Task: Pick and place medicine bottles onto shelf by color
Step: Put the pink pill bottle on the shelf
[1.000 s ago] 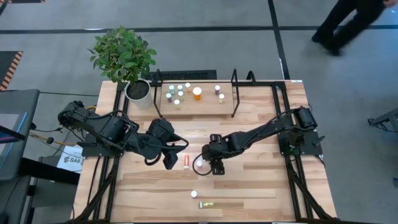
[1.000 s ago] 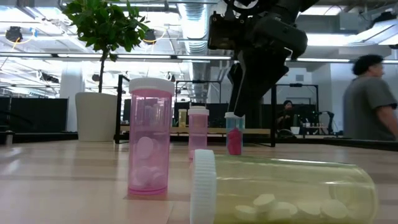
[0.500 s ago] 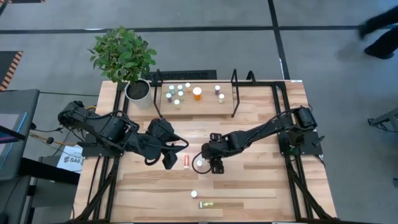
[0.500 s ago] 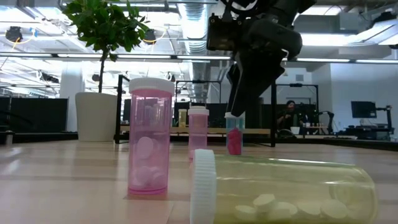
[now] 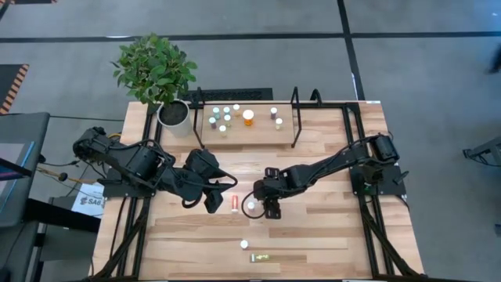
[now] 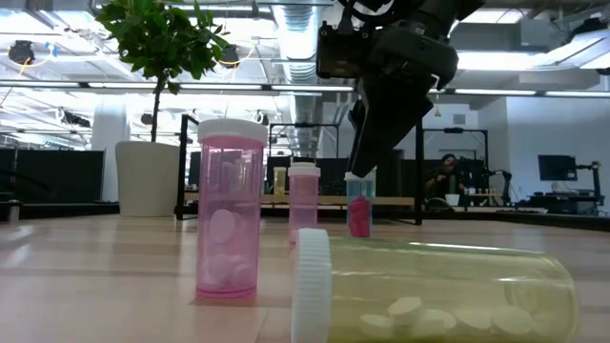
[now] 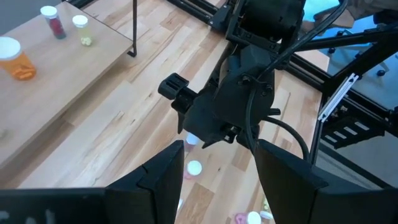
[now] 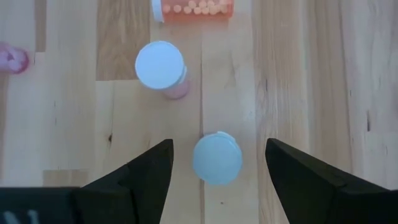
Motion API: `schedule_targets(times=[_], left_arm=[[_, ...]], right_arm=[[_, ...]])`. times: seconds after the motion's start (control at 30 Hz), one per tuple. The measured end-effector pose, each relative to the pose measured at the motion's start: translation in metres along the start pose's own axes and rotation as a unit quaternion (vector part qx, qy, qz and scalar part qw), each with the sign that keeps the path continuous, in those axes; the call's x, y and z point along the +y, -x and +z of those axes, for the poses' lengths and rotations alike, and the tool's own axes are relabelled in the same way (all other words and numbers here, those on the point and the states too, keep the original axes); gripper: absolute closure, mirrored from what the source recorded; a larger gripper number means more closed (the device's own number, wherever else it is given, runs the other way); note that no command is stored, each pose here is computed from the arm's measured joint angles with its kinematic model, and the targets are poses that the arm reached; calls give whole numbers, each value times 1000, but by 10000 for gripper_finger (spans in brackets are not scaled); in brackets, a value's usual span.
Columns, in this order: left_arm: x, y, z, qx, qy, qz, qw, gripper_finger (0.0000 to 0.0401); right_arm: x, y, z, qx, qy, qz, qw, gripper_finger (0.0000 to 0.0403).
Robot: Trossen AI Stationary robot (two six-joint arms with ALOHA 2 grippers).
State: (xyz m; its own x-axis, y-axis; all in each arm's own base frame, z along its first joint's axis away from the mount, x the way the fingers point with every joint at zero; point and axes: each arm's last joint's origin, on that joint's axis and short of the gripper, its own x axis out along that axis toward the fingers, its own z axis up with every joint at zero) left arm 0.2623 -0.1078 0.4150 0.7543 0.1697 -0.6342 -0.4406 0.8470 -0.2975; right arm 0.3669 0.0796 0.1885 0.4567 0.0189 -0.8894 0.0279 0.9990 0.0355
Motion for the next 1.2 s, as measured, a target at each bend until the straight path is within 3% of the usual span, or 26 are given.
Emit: schedule_targets(times=[0.7, 1.2], left_arm=[[0, 0, 0, -2, 1, 1, 1000, 218], [0, 0, 0, -1, 0, 1, 1000, 218]], right_arm=[[-2, -7, -1, 6, -37, -14, 999, 135], [-1, -7, -1, 7, -36, -1, 999, 257]])
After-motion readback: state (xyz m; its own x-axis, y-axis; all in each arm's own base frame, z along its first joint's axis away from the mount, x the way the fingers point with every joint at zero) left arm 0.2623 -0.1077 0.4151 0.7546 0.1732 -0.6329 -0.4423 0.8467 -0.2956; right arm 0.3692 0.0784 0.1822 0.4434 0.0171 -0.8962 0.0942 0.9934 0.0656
